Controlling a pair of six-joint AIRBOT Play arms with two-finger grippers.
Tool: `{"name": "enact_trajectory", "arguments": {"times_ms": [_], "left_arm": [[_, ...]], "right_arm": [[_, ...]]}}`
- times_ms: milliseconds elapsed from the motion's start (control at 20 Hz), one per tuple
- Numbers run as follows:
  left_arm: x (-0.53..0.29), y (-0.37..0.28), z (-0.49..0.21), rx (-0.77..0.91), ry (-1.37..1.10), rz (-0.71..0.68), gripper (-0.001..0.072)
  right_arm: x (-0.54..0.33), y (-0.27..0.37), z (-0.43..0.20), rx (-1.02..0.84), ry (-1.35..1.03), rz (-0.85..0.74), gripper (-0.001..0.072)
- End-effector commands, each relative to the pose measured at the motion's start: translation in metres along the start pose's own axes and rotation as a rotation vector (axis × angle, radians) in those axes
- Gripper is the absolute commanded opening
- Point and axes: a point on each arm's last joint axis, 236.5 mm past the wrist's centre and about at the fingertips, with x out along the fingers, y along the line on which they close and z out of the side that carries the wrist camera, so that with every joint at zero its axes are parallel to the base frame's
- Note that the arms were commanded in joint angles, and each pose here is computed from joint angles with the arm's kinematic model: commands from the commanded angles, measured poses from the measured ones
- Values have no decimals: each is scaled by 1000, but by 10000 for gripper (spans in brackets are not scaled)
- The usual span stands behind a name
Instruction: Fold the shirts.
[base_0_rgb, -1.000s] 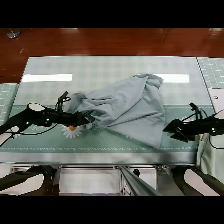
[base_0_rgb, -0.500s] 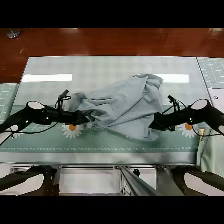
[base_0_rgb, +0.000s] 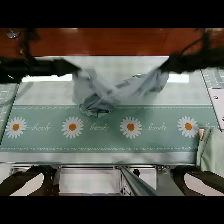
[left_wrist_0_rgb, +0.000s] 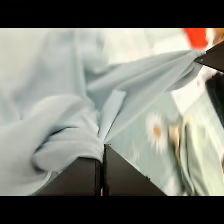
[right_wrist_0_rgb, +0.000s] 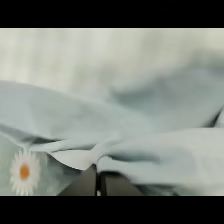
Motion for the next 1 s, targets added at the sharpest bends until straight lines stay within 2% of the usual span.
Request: {"name": "enact_trajectory", "arguments": {"times_ms": [0, 200, 400, 550, 700, 800, 950], "left_arm": [[-105, -105, 107, 284, -301, 77, 20], [-227, -167, 142, 480, -574, 384, 19], [-303, -219, 120, 616, -736, 577, 20], [-324, -257, 97, 677, -801, 576, 19], [-330, -272, 83, 700, -812, 574, 20], [-318, -256, 77, 665, -737, 581, 20], [-282, -200, 72, 526, -581, 572, 20]], "right_arm": [[-140, 85, 86, -258, -362, -86, 29], [-260, 155, 69, -427, -620, -144, 29], [-343, 183, 20, -507, -785, -255, 29], [-380, 205, -12, -546, -872, -262, 29], [-376, 203, -35, -534, -812, -263, 29], [-353, 189, -51, -496, -678, -266, 30], [-293, 165, -69, -428, -438, -203, 30]]}}
